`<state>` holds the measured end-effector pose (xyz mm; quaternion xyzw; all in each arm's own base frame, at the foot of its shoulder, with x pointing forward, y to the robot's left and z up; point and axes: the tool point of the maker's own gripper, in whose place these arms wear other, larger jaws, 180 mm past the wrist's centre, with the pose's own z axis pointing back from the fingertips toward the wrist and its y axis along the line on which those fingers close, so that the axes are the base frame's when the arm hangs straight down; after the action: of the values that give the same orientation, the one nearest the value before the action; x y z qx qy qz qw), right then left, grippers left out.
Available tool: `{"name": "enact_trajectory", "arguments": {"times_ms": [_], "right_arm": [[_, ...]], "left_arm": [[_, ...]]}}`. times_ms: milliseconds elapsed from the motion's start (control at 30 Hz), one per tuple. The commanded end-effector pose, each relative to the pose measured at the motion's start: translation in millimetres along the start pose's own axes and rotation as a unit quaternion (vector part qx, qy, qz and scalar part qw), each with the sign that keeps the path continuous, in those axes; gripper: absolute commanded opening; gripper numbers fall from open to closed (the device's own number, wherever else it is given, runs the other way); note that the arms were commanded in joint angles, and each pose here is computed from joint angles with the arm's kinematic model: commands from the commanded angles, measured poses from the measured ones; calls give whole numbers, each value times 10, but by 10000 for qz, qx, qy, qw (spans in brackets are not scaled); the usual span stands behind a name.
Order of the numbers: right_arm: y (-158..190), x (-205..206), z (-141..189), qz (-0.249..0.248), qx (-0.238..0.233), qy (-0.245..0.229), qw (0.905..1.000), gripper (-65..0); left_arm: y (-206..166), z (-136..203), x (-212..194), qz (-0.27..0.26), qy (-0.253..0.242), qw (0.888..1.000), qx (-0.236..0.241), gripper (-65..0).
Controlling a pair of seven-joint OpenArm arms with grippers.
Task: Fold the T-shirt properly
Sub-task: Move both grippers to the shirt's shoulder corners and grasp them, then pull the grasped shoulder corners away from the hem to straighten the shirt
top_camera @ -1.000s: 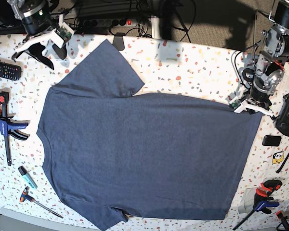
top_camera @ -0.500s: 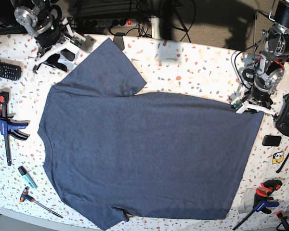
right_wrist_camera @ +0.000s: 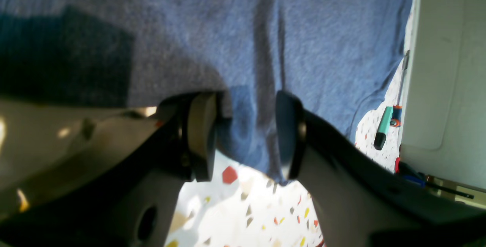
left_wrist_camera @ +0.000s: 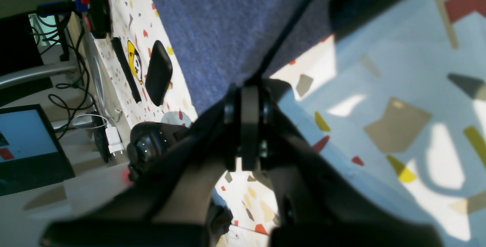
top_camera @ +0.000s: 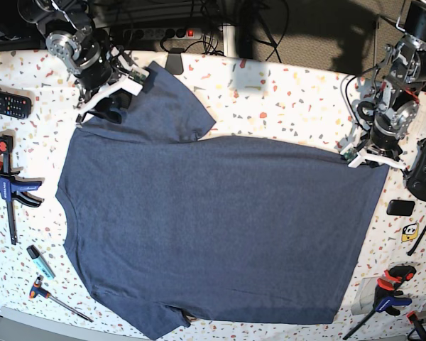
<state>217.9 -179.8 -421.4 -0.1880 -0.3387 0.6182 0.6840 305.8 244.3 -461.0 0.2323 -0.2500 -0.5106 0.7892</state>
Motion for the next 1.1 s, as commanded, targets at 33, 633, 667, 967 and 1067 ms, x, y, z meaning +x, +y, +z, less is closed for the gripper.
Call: {"name": "enact_trajectory", "arguments": {"times_ms": [33,633,667,967,1067], "right_arm": [[-82,-54,-29,46,-40,55,10000,-390],[-68,191,-125,-686,729,-468,9939,-392],[-79,197,-127,-709,723,-481,9937,-392],[-16,-36,-204,-858,704,-160,9937,-618],[-143,-60,-219,-1046,333,-129,9939,-650]], "left_arm": [[-284,16,-192,-135,345,9981,-483,-650],[-284,17,-195,-136,355,9981,-483,-650],[-284,17,-198,-136,362,9981,-483,-650],[-288,17,-196,-115,354,9981,-493,-650],[-240,10,-151,287,245,9987,-352,-650]]}}
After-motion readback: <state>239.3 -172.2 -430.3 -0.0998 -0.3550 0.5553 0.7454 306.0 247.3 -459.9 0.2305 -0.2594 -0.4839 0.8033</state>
